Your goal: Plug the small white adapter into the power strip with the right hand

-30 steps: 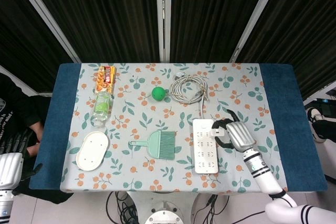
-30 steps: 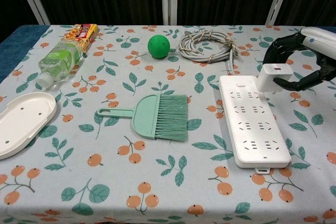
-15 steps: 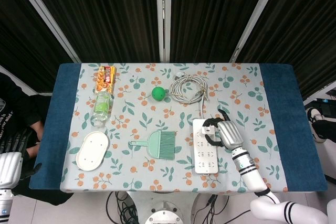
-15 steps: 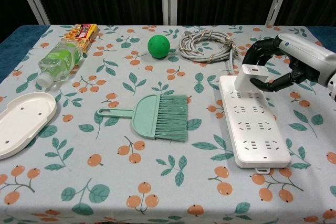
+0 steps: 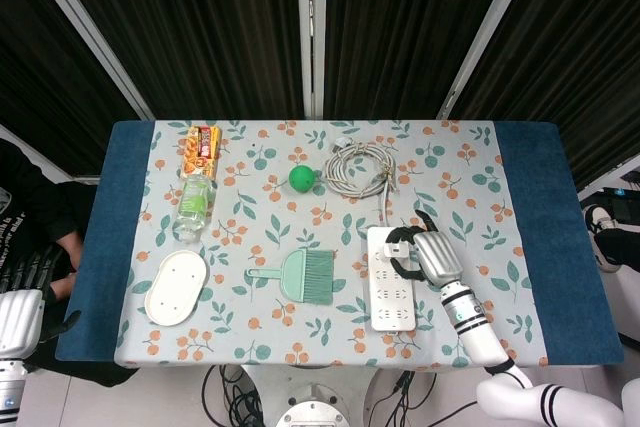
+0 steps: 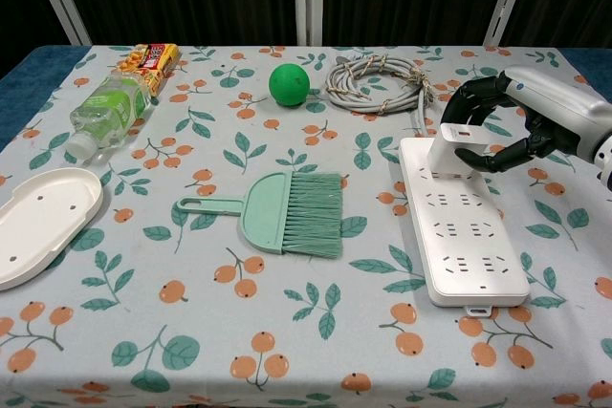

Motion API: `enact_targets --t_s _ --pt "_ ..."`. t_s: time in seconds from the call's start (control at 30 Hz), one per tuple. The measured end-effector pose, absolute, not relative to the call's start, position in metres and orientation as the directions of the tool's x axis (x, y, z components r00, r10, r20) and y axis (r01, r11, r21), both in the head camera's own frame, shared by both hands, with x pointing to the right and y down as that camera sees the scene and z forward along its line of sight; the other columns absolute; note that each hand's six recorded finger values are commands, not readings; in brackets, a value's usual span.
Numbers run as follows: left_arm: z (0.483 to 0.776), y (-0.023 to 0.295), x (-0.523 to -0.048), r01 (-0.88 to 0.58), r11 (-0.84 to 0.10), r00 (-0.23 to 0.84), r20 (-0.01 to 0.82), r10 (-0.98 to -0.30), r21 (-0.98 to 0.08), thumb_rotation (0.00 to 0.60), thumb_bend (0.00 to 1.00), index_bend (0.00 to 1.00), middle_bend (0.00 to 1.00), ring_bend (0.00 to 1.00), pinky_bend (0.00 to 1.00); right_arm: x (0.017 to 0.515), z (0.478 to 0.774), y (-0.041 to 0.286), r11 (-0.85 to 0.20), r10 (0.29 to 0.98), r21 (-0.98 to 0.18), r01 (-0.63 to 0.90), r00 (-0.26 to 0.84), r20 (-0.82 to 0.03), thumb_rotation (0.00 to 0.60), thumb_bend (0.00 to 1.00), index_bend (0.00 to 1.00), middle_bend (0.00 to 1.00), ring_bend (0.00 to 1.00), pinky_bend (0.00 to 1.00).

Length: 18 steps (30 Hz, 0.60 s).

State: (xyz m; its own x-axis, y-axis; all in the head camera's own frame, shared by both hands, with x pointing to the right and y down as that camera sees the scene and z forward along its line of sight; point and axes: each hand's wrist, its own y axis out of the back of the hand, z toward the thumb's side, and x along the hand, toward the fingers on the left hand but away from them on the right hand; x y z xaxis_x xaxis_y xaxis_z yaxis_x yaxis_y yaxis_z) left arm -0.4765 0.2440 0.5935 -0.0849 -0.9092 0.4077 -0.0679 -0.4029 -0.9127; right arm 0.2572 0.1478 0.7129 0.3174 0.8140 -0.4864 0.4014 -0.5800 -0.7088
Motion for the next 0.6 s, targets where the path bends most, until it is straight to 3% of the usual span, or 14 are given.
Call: enact_targets --t_s 0.6 --pt "0.595 0.246 -0.478 -0.072 -0.408 -0.088 0.413 -0.906 -0.910 0.600 0.15 0.00 0.00 0.00 0.00 0.261 0.725 0.151 -0.584 0.811 -0.722 0.371 0.304 -0.500 0.600 0.45 0.79 0.64 0.39 0.04"
